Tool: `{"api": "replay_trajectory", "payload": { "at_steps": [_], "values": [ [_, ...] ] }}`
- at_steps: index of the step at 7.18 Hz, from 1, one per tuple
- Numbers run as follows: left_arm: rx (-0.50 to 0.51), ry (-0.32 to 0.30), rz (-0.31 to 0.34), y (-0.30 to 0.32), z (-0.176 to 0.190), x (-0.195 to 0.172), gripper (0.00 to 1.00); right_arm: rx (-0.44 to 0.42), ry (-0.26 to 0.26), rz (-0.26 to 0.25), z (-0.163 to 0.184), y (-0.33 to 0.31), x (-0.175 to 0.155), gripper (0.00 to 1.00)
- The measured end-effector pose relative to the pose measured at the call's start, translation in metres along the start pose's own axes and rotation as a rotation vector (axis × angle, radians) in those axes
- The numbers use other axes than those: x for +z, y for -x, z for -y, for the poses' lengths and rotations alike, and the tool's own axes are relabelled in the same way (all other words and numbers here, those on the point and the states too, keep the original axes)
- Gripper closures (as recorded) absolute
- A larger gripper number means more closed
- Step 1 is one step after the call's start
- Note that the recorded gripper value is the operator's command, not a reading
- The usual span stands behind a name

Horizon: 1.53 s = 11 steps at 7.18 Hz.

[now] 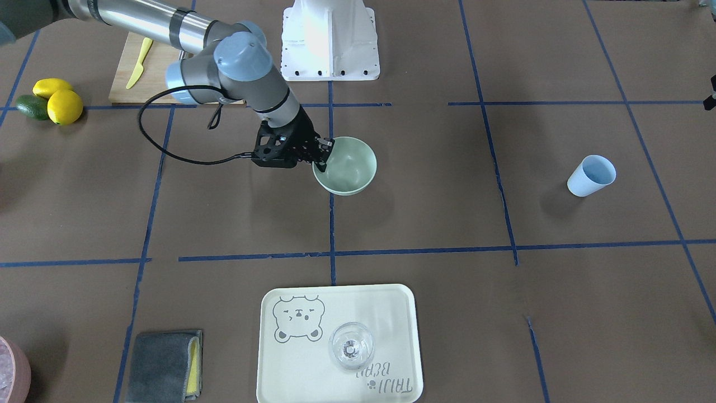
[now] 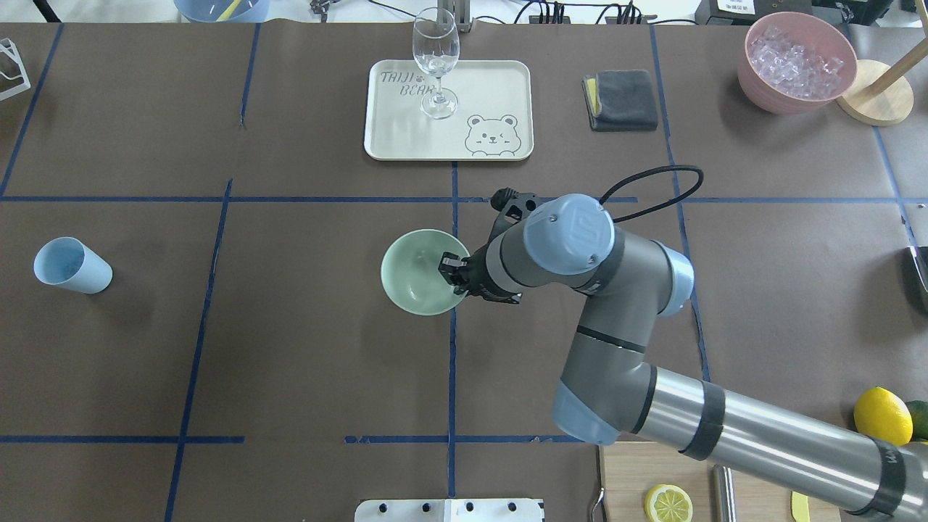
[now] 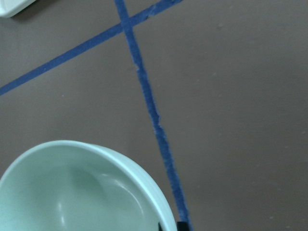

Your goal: Pour ice into bowl

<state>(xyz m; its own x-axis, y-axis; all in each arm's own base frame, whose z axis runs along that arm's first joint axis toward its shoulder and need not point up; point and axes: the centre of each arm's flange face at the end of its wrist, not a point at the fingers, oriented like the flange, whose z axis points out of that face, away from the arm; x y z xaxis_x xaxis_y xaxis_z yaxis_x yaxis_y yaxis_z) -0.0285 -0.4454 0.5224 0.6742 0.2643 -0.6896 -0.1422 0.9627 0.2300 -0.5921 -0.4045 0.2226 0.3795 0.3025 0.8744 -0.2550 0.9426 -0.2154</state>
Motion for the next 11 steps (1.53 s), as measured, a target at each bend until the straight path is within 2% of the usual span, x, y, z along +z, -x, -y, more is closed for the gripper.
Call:
{"api": "replay_trajectory", "payload": {
  "at_steps": [1,2,7,8,10,11],
  "values": [
    [0.005,-0.001,0.000,-0.001,0.001,0.001,0.00,0.008,-0.015,-0.007,-0.012,0.014,0.015,1.00],
    [0.012,-0.004,-0.001,-0.002,0.001,0.001,0.00,0.011,-0.018,-0.014,-0.019,0.019,0.023,0.94],
    [0.017,-0.006,-0.001,-0.003,0.002,0.002,0.00,0.052,-0.015,-0.009,-0.027,0.029,0.027,0.94],
    [0.017,-0.005,-0.002,-0.003,0.002,0.002,0.00,0.058,-0.015,-0.008,-0.028,0.030,0.027,0.58],
    [0.021,-0.003,-0.003,-0.004,0.002,0.003,0.00,0.063,-0.014,-0.010,-0.028,0.030,0.028,0.00],
    [0.039,0.003,-0.005,-0.005,0.003,0.006,0.00,0.066,-0.014,-0.008,-0.029,0.031,0.028,0.00]
  ]
}}
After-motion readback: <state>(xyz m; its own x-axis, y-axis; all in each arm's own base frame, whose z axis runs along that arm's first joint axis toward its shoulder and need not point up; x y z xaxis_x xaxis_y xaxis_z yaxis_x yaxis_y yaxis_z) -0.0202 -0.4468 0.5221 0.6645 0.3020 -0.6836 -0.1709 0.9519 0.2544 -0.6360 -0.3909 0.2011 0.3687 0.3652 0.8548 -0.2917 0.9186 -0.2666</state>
